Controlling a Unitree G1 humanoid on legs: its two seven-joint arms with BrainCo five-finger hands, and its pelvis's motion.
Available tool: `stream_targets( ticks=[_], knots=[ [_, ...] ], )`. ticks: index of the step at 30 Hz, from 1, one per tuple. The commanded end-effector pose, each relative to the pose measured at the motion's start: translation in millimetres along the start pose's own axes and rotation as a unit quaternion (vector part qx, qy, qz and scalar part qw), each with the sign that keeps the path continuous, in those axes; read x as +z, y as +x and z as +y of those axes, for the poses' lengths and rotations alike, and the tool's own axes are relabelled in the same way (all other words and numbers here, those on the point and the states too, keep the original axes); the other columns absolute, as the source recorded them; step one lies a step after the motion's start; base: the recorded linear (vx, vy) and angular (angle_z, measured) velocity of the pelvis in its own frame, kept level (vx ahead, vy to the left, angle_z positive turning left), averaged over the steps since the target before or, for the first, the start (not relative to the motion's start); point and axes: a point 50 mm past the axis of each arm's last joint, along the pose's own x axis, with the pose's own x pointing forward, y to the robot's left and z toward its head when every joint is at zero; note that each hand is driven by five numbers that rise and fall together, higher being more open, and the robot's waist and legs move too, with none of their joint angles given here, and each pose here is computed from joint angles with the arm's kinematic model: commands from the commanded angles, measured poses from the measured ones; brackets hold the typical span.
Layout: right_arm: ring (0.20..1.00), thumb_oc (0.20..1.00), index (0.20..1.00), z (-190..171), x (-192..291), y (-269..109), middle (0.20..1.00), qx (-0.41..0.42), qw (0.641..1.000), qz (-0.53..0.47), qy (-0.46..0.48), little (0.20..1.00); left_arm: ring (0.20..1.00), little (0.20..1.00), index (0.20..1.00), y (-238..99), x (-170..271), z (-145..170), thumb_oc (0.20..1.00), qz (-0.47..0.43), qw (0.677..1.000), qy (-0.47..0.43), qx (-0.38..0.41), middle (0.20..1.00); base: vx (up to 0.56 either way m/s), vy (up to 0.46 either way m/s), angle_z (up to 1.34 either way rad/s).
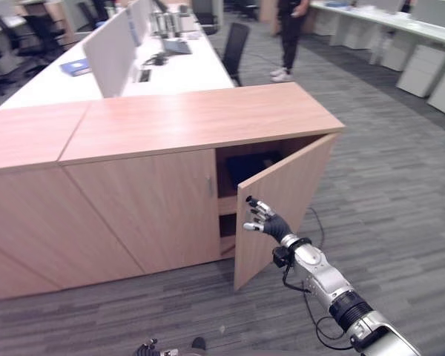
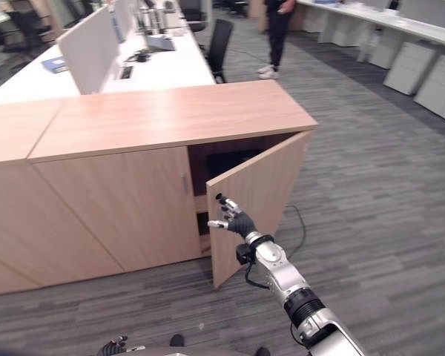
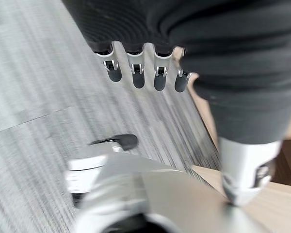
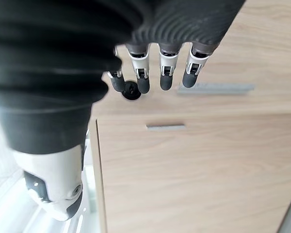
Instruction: Put the empty folder in the office cabinet
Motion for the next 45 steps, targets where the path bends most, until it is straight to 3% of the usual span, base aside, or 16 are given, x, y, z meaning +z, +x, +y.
stream_targets(
  ticks=[1,6,7,13,18,19,29,36,45],
  knots=[
    [1.0,1.0,1.0,-8,46,25,1.0,-0.046,0.992,-0.086,0.083,1.0,1.0,1.0,1.0,5,24,16,1.0,-0.025,0.999,0.021,0.006,1.0,-0.01,-0.02,0.22],
    [1.0,1.0,1.0,-45,58,26,1.0,-0.12,0.983,-0.096,0.105,1.0,1.0,1.0,1.0,5,29,22,1.0,-0.029,0.999,0.022,0.008,1.0,-0.03,0.006,0.25],
    [1.0,1.0,1.0,-70,64,20,1.0,-0.163,0.977,-0.099,0.1,1.0,1.0,1.0,1.0,5,27,19,1.0,-0.025,0.999,0.032,-0.002,1.0,-0.03,0.13,0.9],
    [1.0,1.0,1.0,-126,74,9,1.0,-0.282,0.934,-0.11,0.189,1.0,1.0,1.0,1.0,4,23,24,1.0,-0.014,0.999,0.051,-0.004,1.0,0.05,0.151,0.56],
    [1.0,1.0,1.0,-150,85,5,1.0,-0.319,0.917,-0.104,0.214,1.0,1.0,1.0,1.0,2,28,42,1.0,-0.028,0.998,0.044,0.02,1.0,0.06,0.125,0.12],
    [1.0,1.0,1.0,-161,86,1,1.0,-0.336,0.91,-0.098,0.222,1.0,1.0,1.0,1.0,0,35,57,1.0,-0.043,0.998,0.034,0.042,1.0,0.11,0.012,-0.03],
    [1.0,1.0,1.0,-186,82,-17,1.0,-0.381,0.9,-0.07,0.201,1.0,1.0,1.0,1.0,-1,42,68,1.0,-0.053,0.996,0.009,0.066,1.0,0.12,-0.084,0.28],
    [1.0,1.0,1.0,-207,91,-31,1.0,-0.408,0.894,-0.06,0.173,1.0,1.0,1.0,1.0,4,36,29,1.0,-0.044,0.997,0.056,0.0,1.0,0.07,-0.05,0.19],
    [1.0,1.0,1.0,-217,87,-43,1.0,-0.426,0.889,-0.046,0.164,1.0,1.0,1.0,1.0,5,30,21,1.0,-0.031,0.998,0.059,-0.012,1.0,0.01,-0.017,0.12]
  ],
)
